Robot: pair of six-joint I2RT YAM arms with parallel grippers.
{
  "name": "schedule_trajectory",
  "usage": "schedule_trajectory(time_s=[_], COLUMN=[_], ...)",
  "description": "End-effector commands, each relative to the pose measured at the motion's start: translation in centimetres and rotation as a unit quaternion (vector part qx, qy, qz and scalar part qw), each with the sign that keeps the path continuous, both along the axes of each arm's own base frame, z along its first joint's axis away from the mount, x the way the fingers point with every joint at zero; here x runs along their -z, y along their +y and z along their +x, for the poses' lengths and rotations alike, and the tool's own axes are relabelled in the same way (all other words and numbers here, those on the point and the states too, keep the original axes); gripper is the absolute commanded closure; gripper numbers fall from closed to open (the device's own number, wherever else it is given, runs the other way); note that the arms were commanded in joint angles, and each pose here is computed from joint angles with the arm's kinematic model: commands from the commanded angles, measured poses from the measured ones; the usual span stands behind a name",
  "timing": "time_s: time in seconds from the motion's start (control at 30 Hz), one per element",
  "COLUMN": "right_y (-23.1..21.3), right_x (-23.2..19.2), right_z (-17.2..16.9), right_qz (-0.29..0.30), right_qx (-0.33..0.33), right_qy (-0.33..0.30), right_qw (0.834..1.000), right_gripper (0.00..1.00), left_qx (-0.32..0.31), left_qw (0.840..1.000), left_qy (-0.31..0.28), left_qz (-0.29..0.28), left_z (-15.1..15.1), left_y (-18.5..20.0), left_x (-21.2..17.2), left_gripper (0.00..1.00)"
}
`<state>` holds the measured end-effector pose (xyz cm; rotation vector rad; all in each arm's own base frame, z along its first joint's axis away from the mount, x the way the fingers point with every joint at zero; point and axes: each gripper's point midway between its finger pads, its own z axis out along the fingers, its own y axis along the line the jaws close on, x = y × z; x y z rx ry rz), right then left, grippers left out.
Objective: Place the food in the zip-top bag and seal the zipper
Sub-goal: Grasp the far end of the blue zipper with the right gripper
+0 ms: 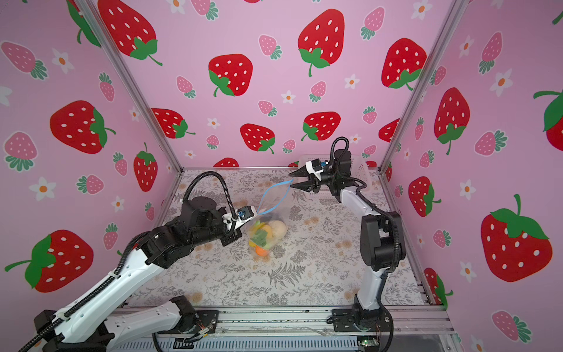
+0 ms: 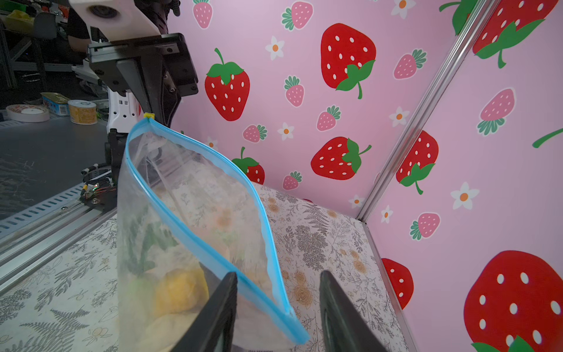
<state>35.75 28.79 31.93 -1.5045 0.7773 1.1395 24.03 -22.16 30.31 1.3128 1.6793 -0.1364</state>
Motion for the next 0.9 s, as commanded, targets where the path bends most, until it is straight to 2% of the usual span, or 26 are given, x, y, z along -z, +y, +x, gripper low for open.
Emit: schedule_trajectory(time_s=[0.0,0.43,0.87], right_y=[-0.1,-0.3,-0.6], right_x=[0.6,1.0,0.0], right_z=[-0.6,-1.5,-1.8], right_qz=[-0.004,-0.005,-0.002], right_qx=[-0.018,-0.020,-0.007], right_qy=[0.013,0.019,0.008], right_qw=[1.000,1.000,1.000], right_gripper=[0.54,0.57,0.75], left_qx=[0.002,-0.004,-0.008], left_qw=[1.000,1.000,0.999], left_qy=[-0.025,-0.028,-0.032], left_qz=[-0.005,-0.003,-0.005], left_z=[0.1,0.4,0.5], left_y=[0.2,0.3,0.4], left_x=[-1.0,-1.0,-1.4], left_gripper=[1.00,1.00,1.00])
